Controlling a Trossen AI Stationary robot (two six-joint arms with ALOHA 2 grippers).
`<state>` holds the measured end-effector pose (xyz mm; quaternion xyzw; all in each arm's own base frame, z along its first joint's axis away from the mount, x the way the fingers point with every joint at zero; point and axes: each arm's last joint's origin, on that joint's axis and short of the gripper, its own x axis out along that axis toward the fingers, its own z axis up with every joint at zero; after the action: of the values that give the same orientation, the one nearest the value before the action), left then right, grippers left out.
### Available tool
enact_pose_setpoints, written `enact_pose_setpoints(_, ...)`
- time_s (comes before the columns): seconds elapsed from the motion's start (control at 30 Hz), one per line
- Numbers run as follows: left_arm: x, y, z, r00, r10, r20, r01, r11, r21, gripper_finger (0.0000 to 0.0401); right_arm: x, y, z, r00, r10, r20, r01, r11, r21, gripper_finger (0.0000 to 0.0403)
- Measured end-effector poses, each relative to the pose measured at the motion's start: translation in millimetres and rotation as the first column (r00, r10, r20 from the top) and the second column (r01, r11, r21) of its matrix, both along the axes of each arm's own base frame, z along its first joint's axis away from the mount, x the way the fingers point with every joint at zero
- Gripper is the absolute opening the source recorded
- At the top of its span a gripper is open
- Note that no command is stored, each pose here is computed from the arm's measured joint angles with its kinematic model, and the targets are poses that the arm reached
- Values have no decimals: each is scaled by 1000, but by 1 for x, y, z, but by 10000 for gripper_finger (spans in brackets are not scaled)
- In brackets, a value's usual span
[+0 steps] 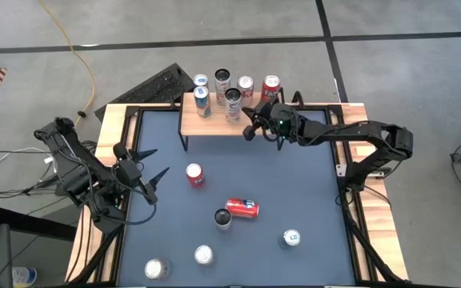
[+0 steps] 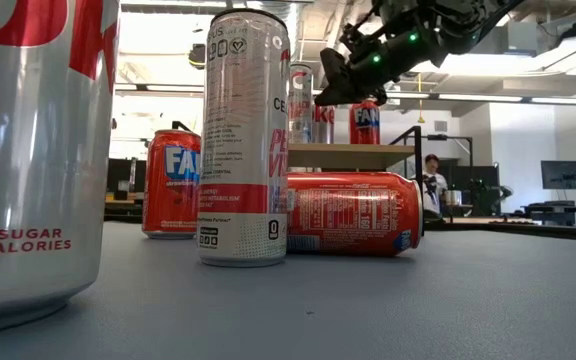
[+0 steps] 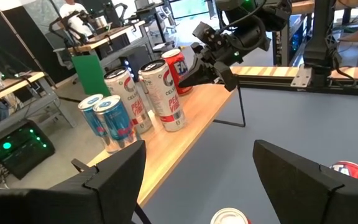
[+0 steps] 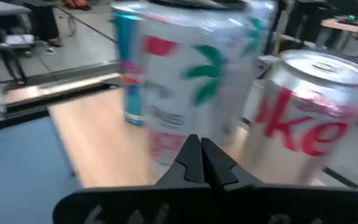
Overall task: Place canned beverage on shelf
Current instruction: Put the top right pink soda can on the shelf aligned with the other pink soda can
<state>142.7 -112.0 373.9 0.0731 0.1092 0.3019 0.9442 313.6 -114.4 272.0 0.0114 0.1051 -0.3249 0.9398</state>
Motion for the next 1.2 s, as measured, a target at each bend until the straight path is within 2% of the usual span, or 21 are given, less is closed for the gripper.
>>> enact_pose_setpoints(0.4, 0, 0, 1, 1000, 14, 16, -14, 1000, 18, 288, 2, 35, 17, 993, 115, 38, -113, 992, -50, 0)
enact_pose_setpoints(0.53, 0, 1, 1, 999, 20, 31, -20, 1000, 7, 288, 1, 49, 26, 985, 167, 38, -161, 980, -117, 0)
enact_pose_setpoints(0.7, -1, 0, 1, 999, 21, 47, -20, 1000, -16, 288, 1, 59, 28, 988, 150, 33, -144, 979, -141, 0)
enact_pose_setpoints(0.8, -3, -3, 0, 998, 12, 61, -13, 1000, 5, 288, 2, 66, 33, 970, 217, 113, -193, 962, -193, 0)
enact_pose_setpoints(0.9, -9, -8, -7, 994, 15, 105, -23, 997, 72, 288, 1, 71, 35, 943, 288, 167, -241, 936, -255, 0)
enact_pose_setpoints(0.97, -16, -10, -11, 991, -3, 133, -8, 997, 83, 288, -2, 69, 37, 942, 286, 175, -239, 938, -249, 0)
enact_pose_setpoints(1.07, -23, -7, -13, 985, -19, 169, 11, 999, 45, 288, -4, 62, 41, 940, 261, 218, -213, 952, -221, 0)
enact_pose_setpoints(1.2, -30, 1, -11, 987, -42, 157, 43, 999, -5, 288, -4, 57, 37, 940, 273, 204, -235, 953, -190, 0)
